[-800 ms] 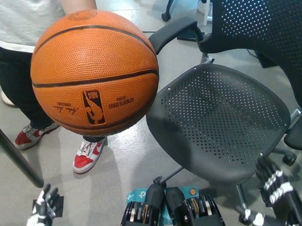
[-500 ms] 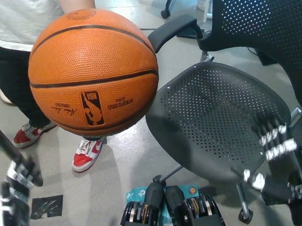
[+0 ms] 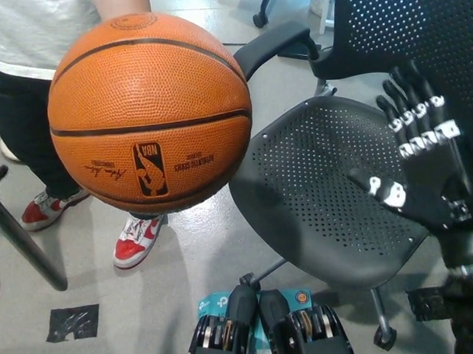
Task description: The robot grabs the basketball from a person using both hands and then drops it on the black chair in the front
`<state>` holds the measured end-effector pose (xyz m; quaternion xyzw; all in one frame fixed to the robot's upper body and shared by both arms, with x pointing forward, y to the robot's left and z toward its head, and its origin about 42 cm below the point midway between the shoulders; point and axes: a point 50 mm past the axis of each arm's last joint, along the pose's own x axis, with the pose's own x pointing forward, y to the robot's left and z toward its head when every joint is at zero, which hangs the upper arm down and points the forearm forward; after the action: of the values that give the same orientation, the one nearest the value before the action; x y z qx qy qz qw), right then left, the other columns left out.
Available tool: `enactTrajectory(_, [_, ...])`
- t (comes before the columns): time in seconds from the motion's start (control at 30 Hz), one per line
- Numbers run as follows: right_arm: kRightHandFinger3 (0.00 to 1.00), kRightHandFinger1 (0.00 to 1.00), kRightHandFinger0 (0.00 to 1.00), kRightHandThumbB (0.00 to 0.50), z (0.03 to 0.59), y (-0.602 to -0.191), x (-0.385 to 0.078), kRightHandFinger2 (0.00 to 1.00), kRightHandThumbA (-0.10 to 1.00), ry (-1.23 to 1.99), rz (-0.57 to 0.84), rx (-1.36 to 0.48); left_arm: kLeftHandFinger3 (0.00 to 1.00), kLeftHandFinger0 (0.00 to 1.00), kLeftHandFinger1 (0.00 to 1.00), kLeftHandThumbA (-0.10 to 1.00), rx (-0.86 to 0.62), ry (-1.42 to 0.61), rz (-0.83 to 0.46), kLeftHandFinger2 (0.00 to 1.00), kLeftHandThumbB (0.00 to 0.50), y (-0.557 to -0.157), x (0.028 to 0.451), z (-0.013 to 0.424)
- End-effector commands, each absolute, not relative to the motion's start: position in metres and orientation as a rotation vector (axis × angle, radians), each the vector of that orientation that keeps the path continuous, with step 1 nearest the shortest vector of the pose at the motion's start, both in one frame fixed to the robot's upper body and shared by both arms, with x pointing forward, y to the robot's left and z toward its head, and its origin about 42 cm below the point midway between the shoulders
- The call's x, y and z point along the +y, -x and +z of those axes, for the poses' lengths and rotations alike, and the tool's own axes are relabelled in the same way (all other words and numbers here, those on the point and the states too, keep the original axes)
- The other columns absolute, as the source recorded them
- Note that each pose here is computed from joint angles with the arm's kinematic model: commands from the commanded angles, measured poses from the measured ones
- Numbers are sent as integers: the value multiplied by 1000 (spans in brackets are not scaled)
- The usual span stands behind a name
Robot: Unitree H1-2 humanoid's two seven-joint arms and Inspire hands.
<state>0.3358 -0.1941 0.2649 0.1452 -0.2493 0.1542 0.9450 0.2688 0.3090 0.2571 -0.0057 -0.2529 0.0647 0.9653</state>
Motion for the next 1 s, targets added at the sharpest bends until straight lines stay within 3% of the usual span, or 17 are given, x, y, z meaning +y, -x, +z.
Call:
enactTrajectory(0.0, [1000, 1000, 1000, 309, 280, -361, -175, 1000, 1000, -416, 367, -467, 1000, 1000, 1000, 1000, -527, 12, 102, 1000, 280, -285, 306, 286])
enactTrajectory(0.1, [1000, 1000, 1000, 309, 280, -362, -175, 1000, 1000, -419, 368, -464, 1000, 1000, 1000, 1000, -523, 13, 102, 1000, 281, -285, 306, 287])
enactTrajectory(0.13, [1000, 1000, 1000, 298, 282, -383, -160, 1000, 1000, -441, 405, -441, 1000, 1000, 1000, 1000, -535, 4, 81, 1000, 232, -302, 298, 297])
enactTrajectory(0.2, [1000, 1000, 1000, 306, 281, -394, -148, 1000, 1000, -455, 416, -412, 1000, 1000, 1000, 1000, -533, 3, 57, 1000, 182, -310, 291, 303])
enactTrajectory(0.3, [1000, 1000, 1000, 308, 281, -395, -148, 1000, 1000, -456, 417, -412, 1000, 1000, 1000, 1000, -530, 3, 57, 1000, 178, -311, 291, 303])
enactTrajectory(0.37, [1000, 1000, 1000, 293, 277, -415, -131, 1000, 1000, -453, 432, -382, 1000, 1000, 1000, 1000, -528, -7, 52, 1000, 145, -324, 280, 308])
enactTrajectory(0.5, [1000, 1000, 1000, 298, 276, -417, -131, 1000, 1000, -453, 432, -381, 1000, 1000, 1000, 1000, -524, -7, 52, 1000, 143, -325, 279, 309])
enactTrajectory(0.73, [1000, 1000, 1000, 370, 276, -427, -112, 1000, 1000, -496, 450, -346, 1000, 1000, 1000, 1000, -507, -7, 48, 1000, 164, -339, 267, 305])
enactTrajectory(0.87, [1000, 1000, 1000, 370, 283, -420, -107, 1000, 1000, -548, 505, -371, 1000, 1000, 1000, 1000, -498, 9, 42, 1000, 166, -339, 264, 300])
enactTrajectory(0.97, [1000, 1000, 1000, 399, 287, -412, -107, 1000, 1000, -622, 566, -392, 1000, 1000, 1000, 1000, -500, 7, 32, 1000, 156, -340, 262, 297])
